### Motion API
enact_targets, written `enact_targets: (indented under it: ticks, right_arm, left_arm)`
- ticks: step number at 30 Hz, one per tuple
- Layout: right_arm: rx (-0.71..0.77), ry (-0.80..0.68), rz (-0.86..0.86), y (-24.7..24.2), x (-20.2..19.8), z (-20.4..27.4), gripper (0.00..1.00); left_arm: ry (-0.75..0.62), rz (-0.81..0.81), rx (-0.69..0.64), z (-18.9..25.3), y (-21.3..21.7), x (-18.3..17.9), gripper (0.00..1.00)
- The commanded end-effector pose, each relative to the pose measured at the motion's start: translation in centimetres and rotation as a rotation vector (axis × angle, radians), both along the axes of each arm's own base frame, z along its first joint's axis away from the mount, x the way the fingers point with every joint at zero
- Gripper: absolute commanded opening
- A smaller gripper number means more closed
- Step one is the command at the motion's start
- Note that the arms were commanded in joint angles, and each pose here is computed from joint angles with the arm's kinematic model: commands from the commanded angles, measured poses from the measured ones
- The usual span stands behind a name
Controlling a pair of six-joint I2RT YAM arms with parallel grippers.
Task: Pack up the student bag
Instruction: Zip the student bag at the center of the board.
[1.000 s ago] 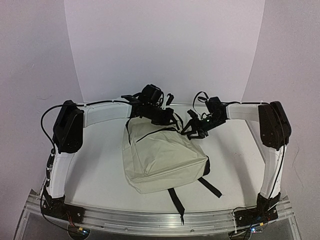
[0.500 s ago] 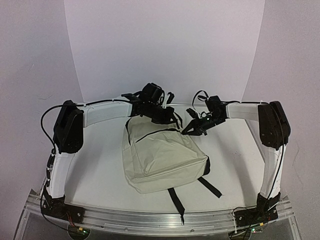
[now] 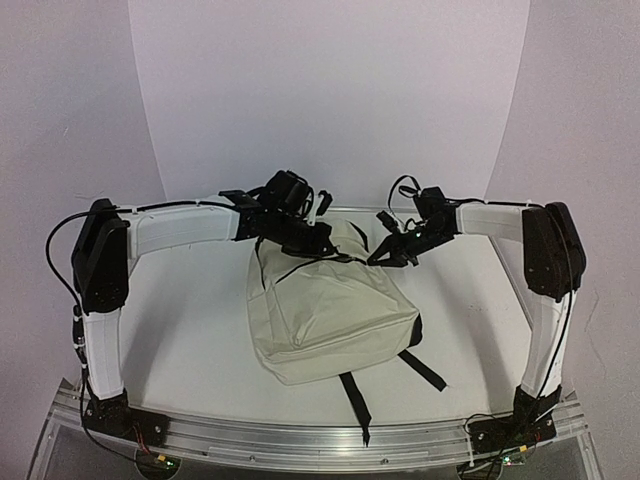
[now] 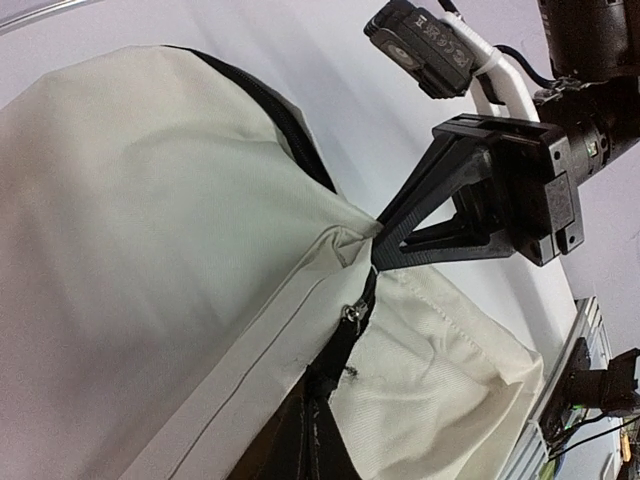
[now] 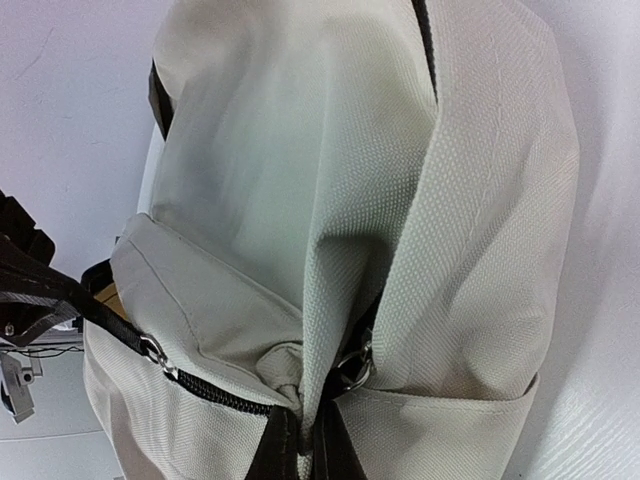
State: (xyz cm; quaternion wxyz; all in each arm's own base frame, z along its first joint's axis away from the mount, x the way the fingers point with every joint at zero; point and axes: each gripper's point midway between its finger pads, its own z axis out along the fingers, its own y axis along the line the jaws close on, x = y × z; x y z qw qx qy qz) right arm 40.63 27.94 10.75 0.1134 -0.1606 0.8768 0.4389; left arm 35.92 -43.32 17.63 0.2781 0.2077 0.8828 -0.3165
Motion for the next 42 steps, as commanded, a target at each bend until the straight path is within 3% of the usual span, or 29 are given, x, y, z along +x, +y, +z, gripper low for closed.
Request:
enact_targets:
  ticks: [1,14,27,36,42]
  right_arm:
    - [-0.167,-0.098,-0.139,-4.9,2.9,-0.4,0.00]
    - [-0.253,-0.136,-0.161,-7.3,3.6,-1.0,0.00]
    - [-0.318,-0.148,-0.179,-9.4,4.0,-1.9,0.00]
    - [-0.323,-0.152,-0.184,-9.5,4.1,-1.7,0.00]
    - [-0.241,-0.163,-0.151,-8.2,3.5,0.5,0.00]
  left_arm:
    - [-0.093,0.123,0.006,4.0,4.1,0.9,0.00]
    - [-0.049,0.319,0.119,0.7,10.9,-1.4,0.00]
    - [0.067,0.567,0.293,-5.7,19.6,-3.6,0.00]
    - [0.232,0.534,0.371,-10.2,18.7,-3.8,0.00]
    - [0.152,0.397,0.169,-6.4,14.8,-2.8,0.02]
